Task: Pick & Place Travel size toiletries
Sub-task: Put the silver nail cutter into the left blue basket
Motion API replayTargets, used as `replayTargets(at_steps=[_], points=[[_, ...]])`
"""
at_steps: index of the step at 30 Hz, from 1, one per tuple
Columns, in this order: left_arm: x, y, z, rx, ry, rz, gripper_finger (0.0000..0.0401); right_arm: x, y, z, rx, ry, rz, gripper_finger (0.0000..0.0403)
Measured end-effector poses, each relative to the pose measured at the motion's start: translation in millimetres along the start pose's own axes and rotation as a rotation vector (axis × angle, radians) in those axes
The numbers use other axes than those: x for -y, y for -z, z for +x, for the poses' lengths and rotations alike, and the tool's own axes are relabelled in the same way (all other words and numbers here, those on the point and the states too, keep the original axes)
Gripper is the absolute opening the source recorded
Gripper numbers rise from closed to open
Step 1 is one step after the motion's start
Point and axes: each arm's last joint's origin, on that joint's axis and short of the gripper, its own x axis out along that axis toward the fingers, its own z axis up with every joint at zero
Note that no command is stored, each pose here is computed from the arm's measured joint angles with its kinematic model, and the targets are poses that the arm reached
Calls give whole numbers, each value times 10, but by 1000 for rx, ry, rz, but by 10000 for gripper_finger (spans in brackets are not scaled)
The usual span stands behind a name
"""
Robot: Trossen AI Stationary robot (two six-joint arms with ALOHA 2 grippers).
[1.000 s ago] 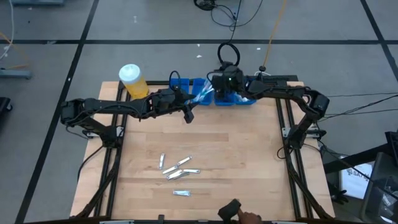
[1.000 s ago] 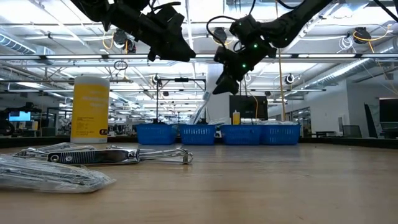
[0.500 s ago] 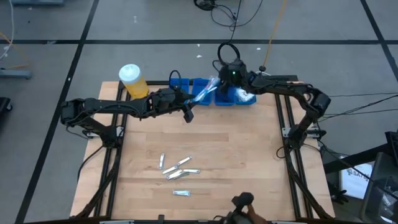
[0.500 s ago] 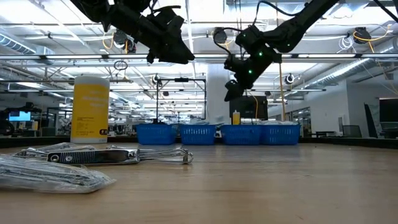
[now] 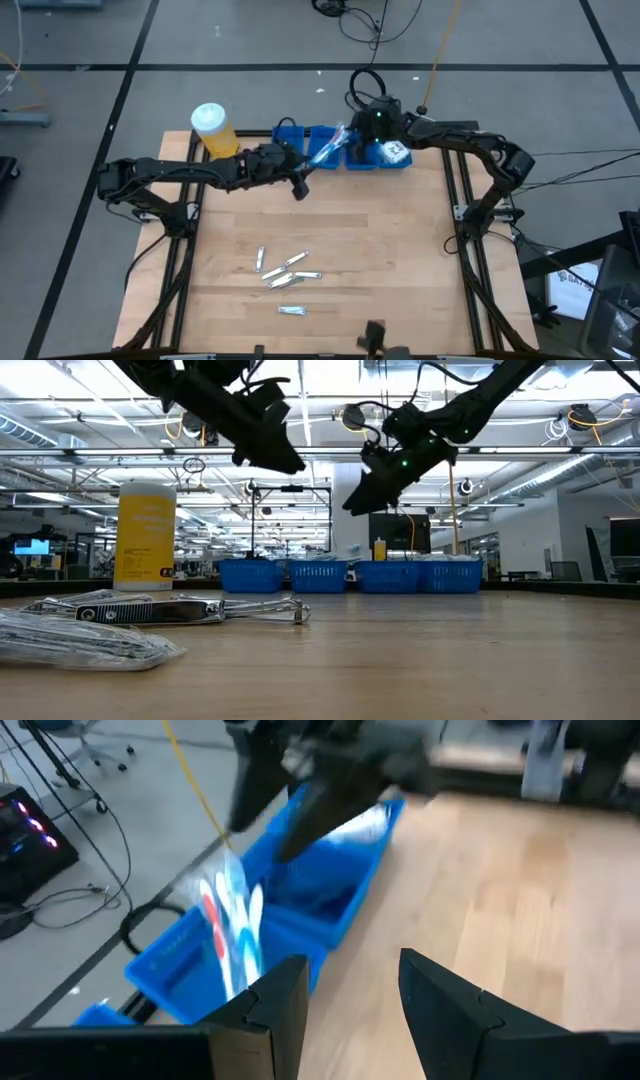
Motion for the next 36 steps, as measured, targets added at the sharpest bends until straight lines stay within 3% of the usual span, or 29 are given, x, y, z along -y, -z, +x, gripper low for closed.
replayTargets(at_steps=[4, 8, 15, 21, 27, 31, 36], points=[[-2, 99, -5, -100, -7, -25, 152, -228, -19, 6, -10, -210, 36, 256], [26, 201, -24, -206, 30, -67, 152, -518, -67, -64, -5, -264, 31, 256], [239, 467, -59, -268, 74, -125, 152, -1070, -69, -505, 157, -171, -90, 256], [428, 668, -285, -279, 38, -202, 152, -1331, 294, -998, 367, 3, -130, 256], [507, 838, -632, -528, 77, -354, 152, -1339, 586, -1372, 680, 256, -247, 256], [561, 953, -722, -742, 139, -522, 152, -1332, 636, -1591, 847, 305, -281, 256], [698, 1072, -793, -998, 214, -673, 152, -1327, 688, -1717, 884, 315, -288, 256]])
